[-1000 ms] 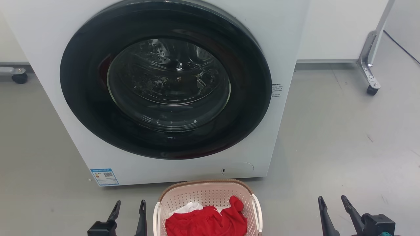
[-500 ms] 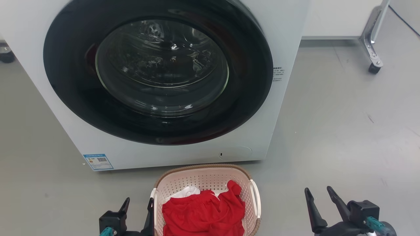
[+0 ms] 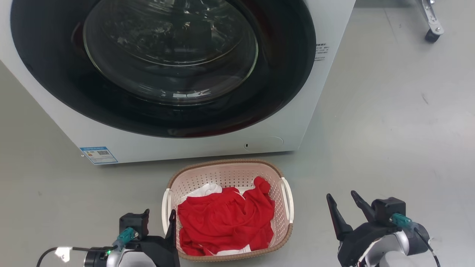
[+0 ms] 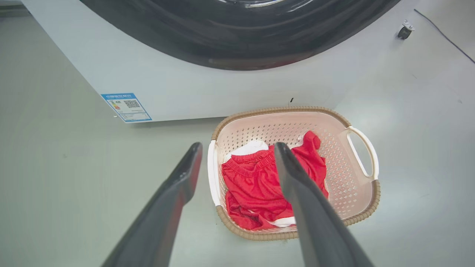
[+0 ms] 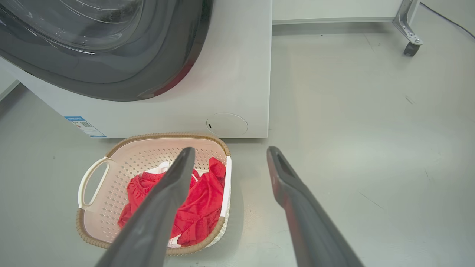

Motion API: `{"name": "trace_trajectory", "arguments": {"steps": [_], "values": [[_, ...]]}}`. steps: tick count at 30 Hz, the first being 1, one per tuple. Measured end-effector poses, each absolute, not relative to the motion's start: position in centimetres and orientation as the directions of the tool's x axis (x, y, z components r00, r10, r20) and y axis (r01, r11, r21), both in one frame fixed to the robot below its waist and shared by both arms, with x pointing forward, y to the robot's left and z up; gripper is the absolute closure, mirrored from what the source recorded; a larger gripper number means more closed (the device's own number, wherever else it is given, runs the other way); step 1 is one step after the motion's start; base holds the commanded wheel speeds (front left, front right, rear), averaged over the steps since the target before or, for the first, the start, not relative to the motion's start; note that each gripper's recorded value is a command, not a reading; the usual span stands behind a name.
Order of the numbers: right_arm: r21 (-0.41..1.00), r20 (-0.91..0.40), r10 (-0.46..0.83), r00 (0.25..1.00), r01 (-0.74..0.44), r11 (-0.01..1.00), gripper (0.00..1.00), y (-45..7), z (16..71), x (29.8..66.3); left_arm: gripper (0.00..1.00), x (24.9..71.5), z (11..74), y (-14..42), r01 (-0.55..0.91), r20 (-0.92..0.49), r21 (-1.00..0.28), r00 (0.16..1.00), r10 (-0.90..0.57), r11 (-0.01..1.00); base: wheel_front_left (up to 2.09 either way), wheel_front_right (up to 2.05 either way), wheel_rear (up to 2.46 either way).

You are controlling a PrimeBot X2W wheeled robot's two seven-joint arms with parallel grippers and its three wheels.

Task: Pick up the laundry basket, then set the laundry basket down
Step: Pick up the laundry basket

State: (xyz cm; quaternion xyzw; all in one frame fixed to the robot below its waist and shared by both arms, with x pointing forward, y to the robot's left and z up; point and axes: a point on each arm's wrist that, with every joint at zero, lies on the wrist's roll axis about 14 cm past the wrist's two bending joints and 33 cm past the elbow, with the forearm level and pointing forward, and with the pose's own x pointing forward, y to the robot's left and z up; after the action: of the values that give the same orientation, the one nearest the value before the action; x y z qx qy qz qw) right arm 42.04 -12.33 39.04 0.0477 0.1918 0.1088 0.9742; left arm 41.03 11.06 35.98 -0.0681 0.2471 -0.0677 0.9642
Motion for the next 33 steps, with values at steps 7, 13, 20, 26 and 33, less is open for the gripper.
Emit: {"name": "trace_trajectory", "arguments": {"steps": [7, 13, 20, 26, 33], "values": [[0.139, -0.453, 0.256, 0.854, -0.216, 0.966, 0.0, -11.2, 36.5, 43.5, 0.0, 41.7, 32.8, 10.7, 0.094, -0.568, -0.166, 0.805, -0.173, 0.982, 0.0, 0.0, 0.0], [0.145, -0.523, 0.262, 0.811, -0.218, 0.965, 0.0, -10.6, 34.2, 44.4, 0.0, 42.2, 30.6, 10.7, 0.081, -0.63, -0.166, 0.758, -0.169, 0.983, 0.0, 0.0, 0.0], [0.143, -0.588, 0.26, 0.766, -0.217, 0.966, 0.0, -10.4, 31.8, 45.5, 0.0, 42.8, 28.1, 10.9, 0.058, -0.694, -0.174, 0.701, -0.164, 0.983, 0.0, 0.0, 0.0], [0.141, -0.634, 0.262, 0.727, -0.224, 0.964, 0.0, -10.1, 29.8, 46.5, 0.0, 43.8, 26.3, 11.0, 0.046, -0.726, -0.176, 0.669, -0.161, 0.983, 0.0, 0.0, 0.0], [0.137, -0.688, 0.258, 0.678, -0.228, 0.964, 0.0, -10.0, 26.9, 46.8, 0.0, 45.0, 24.1, 10.9, 0.041, -0.758, -0.174, 0.633, -0.161, 0.984, 0.0, 0.0, 0.0]]}}
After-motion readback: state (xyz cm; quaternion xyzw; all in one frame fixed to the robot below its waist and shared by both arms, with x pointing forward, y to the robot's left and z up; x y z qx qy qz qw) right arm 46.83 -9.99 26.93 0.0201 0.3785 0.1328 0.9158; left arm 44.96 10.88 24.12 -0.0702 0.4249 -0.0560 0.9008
